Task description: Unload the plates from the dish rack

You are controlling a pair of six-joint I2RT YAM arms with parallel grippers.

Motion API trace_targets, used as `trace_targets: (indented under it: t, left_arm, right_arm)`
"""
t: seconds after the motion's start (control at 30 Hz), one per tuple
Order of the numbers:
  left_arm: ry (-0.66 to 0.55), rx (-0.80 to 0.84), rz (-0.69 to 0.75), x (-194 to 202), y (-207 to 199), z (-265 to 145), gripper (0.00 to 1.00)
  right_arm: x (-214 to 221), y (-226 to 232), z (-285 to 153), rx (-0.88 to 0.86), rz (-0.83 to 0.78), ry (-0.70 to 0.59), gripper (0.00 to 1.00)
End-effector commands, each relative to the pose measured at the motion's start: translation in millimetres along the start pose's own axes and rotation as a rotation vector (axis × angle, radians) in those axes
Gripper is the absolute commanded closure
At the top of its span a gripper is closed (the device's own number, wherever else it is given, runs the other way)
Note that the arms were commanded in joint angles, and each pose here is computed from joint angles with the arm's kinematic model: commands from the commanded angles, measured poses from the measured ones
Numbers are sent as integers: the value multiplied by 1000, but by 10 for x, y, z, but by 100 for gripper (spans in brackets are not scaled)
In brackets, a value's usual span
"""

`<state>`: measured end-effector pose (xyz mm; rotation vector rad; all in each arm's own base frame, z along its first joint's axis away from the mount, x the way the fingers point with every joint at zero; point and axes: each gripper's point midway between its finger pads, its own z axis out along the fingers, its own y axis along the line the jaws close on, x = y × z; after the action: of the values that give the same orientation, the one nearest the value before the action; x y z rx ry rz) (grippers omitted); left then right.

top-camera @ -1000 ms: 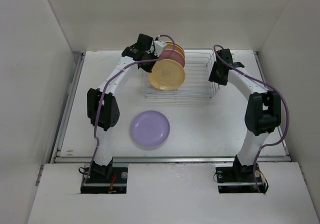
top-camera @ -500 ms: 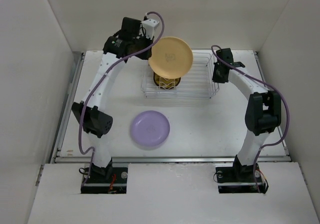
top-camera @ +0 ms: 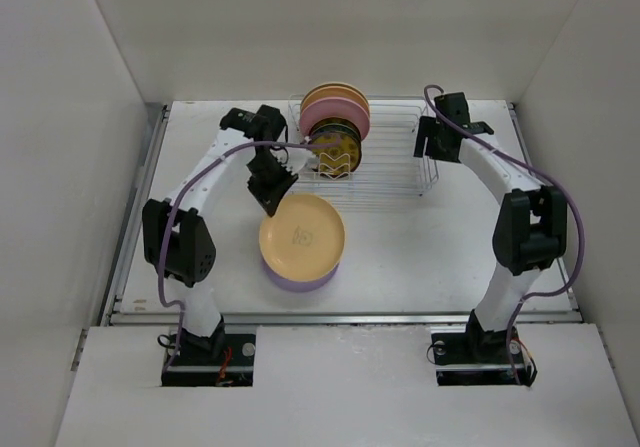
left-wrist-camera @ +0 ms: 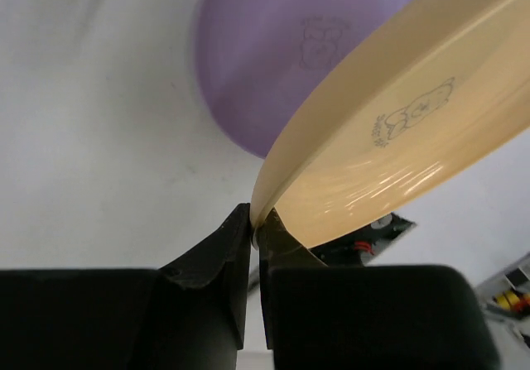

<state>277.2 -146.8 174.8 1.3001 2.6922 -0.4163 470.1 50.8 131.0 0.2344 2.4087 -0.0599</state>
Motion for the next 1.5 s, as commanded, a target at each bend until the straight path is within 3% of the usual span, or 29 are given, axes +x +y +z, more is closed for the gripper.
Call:
trace_targets:
  t: [0.0,0.27,0.3,0.4,0.43,0.57,0.7,0.83,0.87,1.0,1.07,1.2,1.37,1.47]
  left_arm:
    - [148,74,-25,351,-160,51,100]
    - [281,123,-97,421,-97,418,99]
    - [281,123,-97,421,-96,418,88]
    - [284,114,-95,414,-63,450,73]
    - [292,105,-94,437,-43,473,60]
    - [275,86,-86,454,-58,395,42]
    - [173,58,-82,327,-124,171,42]
    - [-39,-15,-166,-23,11,-225,39]
    - [-138,-64,-192,-210,167,-355,37]
    - [-288,-232,-351,-582,748,-437,30]
    - [-278,-285,-446,-686,1052,-265,30]
    - [-315,-305,-537,-1024,1497,-80,30]
    - [-329,-249,-562,-1209,1694,272,32]
    - [-314,-227,-571,-1257,1703,473,38]
  right_arm:
    - [-487,193,-420,-58,-11,-158,22]
    - [-596,316,-754,-90,-43,-212,22]
    - [-617,312,-792,-93,-41,-221,22]
    - [-618,353,-878,-111,-46,-227,21]
    - [-653,355,-899,-112,-54,-236,21]
    - [-658,566,-1051,-186,-118,-254,21]
    - [-679,918,-1220,-295,-235,-280,22]
    - [-710,1436,-1323,-418,-357,-319,26]
    - [-675,1497,-1205,-427,-375,-298,28]
    - [-710,1899,-1016,-519,-447,-297,38]
    - [-808,2098,-1023,-573,-468,-321,45]
    - [-740,2316,-660,-580,-506,-287,48]
    - [-561,2506,-485,-619,-549,-256,62]
    - [-458,2531,-311,-613,-554,-229,65]
